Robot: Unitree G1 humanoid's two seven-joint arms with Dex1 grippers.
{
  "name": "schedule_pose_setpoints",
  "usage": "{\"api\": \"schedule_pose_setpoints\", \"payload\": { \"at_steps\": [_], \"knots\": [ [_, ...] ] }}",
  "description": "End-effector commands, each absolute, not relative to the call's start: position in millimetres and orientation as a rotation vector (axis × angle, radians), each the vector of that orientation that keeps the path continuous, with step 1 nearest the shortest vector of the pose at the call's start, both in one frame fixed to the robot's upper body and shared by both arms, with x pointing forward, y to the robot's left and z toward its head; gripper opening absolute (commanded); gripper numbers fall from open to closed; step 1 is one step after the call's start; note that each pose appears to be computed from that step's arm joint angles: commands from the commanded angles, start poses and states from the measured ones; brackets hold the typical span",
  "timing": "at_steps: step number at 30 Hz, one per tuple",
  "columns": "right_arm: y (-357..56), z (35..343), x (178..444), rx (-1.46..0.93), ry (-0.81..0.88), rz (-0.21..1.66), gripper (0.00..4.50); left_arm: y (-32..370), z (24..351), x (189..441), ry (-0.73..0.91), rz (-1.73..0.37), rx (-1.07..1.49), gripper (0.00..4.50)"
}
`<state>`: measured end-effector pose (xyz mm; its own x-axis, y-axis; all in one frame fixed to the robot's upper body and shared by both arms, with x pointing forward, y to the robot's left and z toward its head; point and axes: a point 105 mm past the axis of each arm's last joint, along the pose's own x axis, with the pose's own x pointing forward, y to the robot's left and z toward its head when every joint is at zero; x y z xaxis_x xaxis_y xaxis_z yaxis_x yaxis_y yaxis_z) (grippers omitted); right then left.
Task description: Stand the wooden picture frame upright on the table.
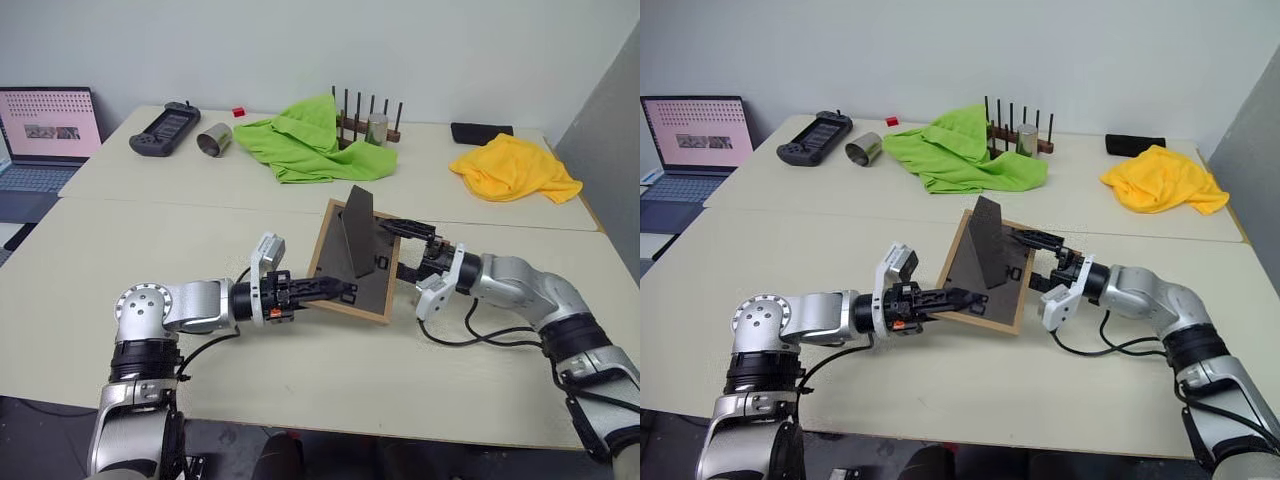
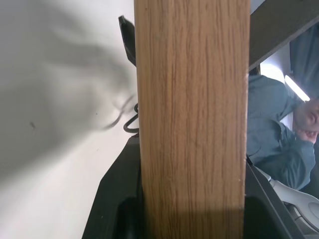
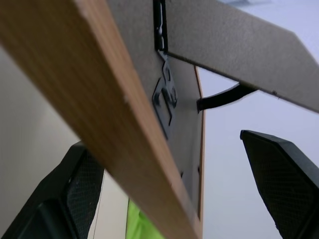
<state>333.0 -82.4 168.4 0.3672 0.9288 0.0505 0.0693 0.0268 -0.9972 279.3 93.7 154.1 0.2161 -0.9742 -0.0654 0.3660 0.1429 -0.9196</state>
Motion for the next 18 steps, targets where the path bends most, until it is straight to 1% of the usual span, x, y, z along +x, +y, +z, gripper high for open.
{"api": "schedule_pose_setpoints", "payload": {
  "at_steps": [1, 2, 6, 11, 12, 14, 15, 16, 17, 18],
  "knots": [
    [-79.3, 177.2, 333.1, -1.359, -1.057, 0.864, 4.06, 91.2, 173.7, 273.8, 0.763, -1.198, -0.940, 1.29],
    [-79.6, 179.2, 334.1, -1.353, -1.065, 0.854, 3.99, 91.4, 173.6, 273.7, 0.760, -1.196, -0.939, 1.29],
    [-80.0, 182.9, 335.0, -1.358, -1.092, 0.842, 2.99, 92.2, 172.8, 273.7, 0.752, -1.184, -0.938, 1.29],
    [-81.6, 184.6, 334.9, -1.355, -1.107, 0.832, 1.87, 91.3, 170.5, 272.3, 0.756, -1.175, -0.927, 1.29],
    [-81.6, 185.1, 334.6, -1.353, -1.111, 0.830, 1.71, 91.6, 169.5, 272.2, 0.759, -1.168, -0.924, 1.29],
    [-81.8, 185.8, 333.7, -1.349, -1.117, 0.829, 1.64, 92.7, 169.1, 272.2, 0.758, -1.163, -0.921, 1.99],
    [-82.1, 186.0, 333.1, -1.346, -1.120, 0.829, 1.60, 93.5, 169.7, 272.4, 0.753, -1.157, -0.915, 2.11],
    [-82.7, 186.2, 332.3, -1.341, -1.121, 0.832, 1.41, 95.6, 170.4, 273.8, 0.747, -1.147, -0.913, 2.41],
    [-83.4, 186.3, 331.9, -1.335, -1.118, 0.835, 1.35, 98.0, 171.9, 274.7, 0.739, -1.140, -0.908, 2.52],
    [-85.0, 187.0, 332.3, -1.326, -1.111, 0.831, 1.32, 101.8, 174.2, 276.7, 0.727, -1.130, -0.904, 2.74]
  ]
}}
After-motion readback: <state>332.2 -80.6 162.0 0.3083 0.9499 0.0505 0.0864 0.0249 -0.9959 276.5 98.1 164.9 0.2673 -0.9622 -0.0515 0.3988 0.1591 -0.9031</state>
